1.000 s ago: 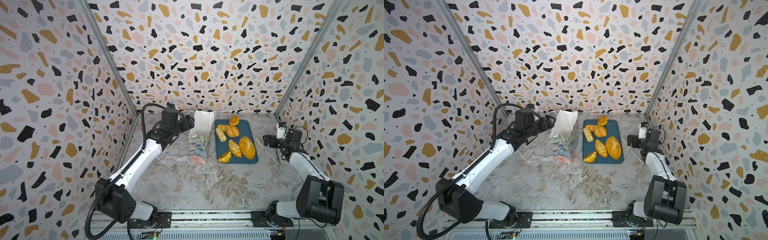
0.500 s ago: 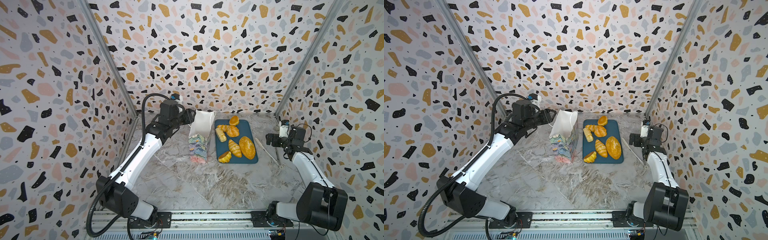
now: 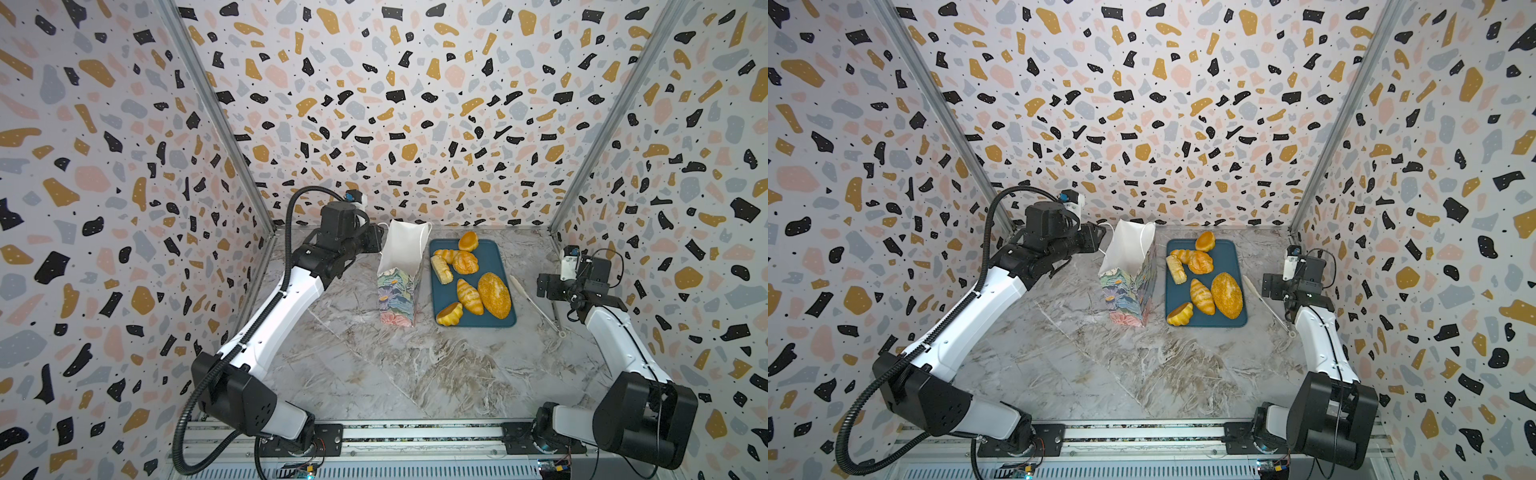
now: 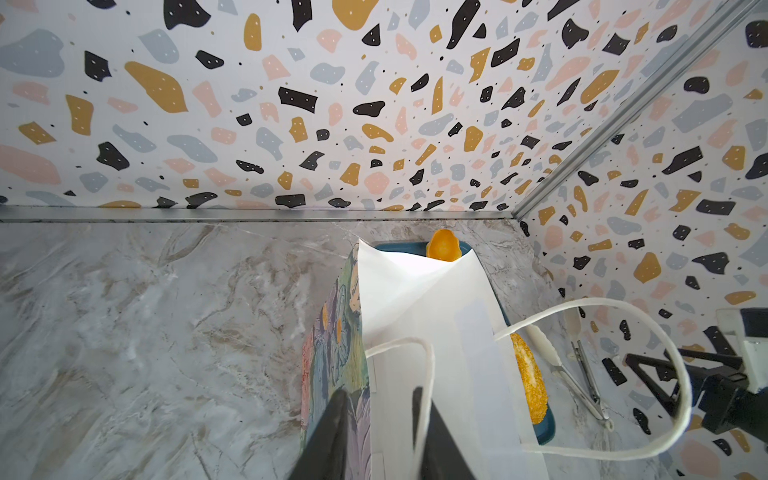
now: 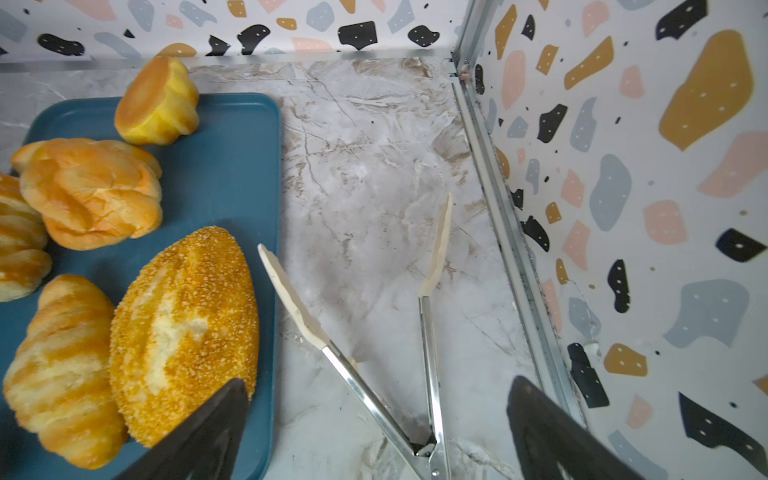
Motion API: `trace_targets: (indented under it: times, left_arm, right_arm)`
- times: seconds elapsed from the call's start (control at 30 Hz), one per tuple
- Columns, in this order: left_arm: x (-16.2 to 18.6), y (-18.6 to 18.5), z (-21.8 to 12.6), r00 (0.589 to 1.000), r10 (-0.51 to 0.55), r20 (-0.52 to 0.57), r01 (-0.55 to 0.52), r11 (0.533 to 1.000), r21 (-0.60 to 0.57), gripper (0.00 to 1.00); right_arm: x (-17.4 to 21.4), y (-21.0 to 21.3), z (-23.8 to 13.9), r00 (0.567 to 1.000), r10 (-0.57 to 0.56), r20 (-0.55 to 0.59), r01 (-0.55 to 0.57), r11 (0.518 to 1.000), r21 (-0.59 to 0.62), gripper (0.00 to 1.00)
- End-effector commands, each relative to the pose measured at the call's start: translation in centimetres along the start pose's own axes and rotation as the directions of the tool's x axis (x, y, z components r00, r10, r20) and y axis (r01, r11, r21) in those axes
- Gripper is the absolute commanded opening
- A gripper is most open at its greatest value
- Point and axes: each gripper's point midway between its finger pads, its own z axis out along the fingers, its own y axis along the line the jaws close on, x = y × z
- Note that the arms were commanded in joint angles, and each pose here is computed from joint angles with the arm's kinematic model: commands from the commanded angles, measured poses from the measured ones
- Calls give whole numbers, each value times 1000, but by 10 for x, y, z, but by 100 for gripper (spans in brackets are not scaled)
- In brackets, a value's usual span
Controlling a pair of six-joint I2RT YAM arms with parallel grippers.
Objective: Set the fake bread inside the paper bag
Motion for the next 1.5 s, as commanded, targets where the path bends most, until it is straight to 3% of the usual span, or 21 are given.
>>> trace_targets:
  times: [0.0, 0.17, 0.3, 0.4, 0.73, 1.07, 1.47]
  left_arm:
    - [-20, -4, -13, 998, 45, 42, -45, 999, -6, 33]
    - [-22, -4, -11, 998, 50, 23, -50, 999, -9, 34]
    - [-22, -3, -11, 999, 37, 23, -36, 999, -15, 14]
    - [-20, -1, -11, 999, 30, 19, -30, 999, -25, 7]
    - [-15, 12, -14, 1000, 21, 23, -19, 996, -87, 5]
    - [-15, 11, -12, 999, 12, 35, -10, 997, -76, 5]
    - [-14, 11, -15, 999, 14, 48, -11, 998, -66, 5]
  right_arm:
    - [13, -12, -1, 1000, 26, -16, -25, 997, 70, 99]
    - [45, -19, 19, 995, 41, -93, -32, 995, 94, 99]
    - [60, -22, 36, 989, 43, -141, -29, 995, 98, 99]
    - [64, -22, 47, 988, 43, -149, -29, 995, 96, 99]
    - [83, -13, 79, 979, 11, -205, -5, 1000, 28, 99]
    - [103, -11, 98, 953, -17, -303, 18, 1000, 1, 99]
    - [90, -10, 105, 959, -27, -282, 28, 1000, 0, 99]
